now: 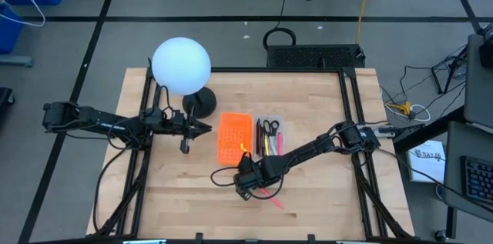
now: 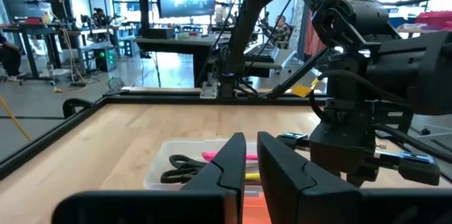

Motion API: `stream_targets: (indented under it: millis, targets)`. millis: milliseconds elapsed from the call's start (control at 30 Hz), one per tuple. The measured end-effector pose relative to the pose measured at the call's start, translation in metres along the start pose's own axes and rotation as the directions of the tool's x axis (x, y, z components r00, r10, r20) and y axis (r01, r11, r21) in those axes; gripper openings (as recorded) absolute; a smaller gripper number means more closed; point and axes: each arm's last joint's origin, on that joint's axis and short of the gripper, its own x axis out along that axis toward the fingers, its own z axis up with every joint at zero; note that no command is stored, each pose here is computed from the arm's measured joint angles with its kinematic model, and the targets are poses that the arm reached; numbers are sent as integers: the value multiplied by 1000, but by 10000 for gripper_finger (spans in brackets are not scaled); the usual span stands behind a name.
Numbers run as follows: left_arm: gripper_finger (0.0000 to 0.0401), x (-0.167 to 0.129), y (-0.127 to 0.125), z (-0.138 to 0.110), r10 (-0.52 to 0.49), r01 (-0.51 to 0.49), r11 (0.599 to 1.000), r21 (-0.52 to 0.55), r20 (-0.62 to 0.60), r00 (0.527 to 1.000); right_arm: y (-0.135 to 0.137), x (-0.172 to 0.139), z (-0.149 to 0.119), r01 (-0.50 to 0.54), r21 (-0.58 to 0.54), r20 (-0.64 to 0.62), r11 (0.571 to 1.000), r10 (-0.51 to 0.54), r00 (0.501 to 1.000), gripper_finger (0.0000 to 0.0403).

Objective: Pick & place school supplies into a supply box
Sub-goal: Put the pink pencil into the orange supply box

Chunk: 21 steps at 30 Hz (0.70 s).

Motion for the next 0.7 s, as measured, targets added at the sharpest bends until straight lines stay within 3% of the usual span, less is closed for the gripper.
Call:
stream_targets:
  millis: [200, 367, 567, 700]
  targets:
    - [47, 0, 0, 0, 0, 0, 1000, -3, -1, 1000, 0, 1, 1, -14, 2, -18, 1000, 14, 1000, 28]
    - [47, 0, 0, 0, -1, 0, 1000, -7, -1, 1000, 2, -17, 5, -83, -13, -17, 996, 83, 996, 19]
    - [47, 0, 0, 0, -1, 1, 1000, -7, -2, 1000, 13, -76, 8, -254, -47, 54, 966, 257, 965, 11]
    - [47, 0, 0, 0, -2, 1, 1000, -12, -4, 1000, 10, -109, 10, -282, -50, 137, 958, 286, 948, 12]
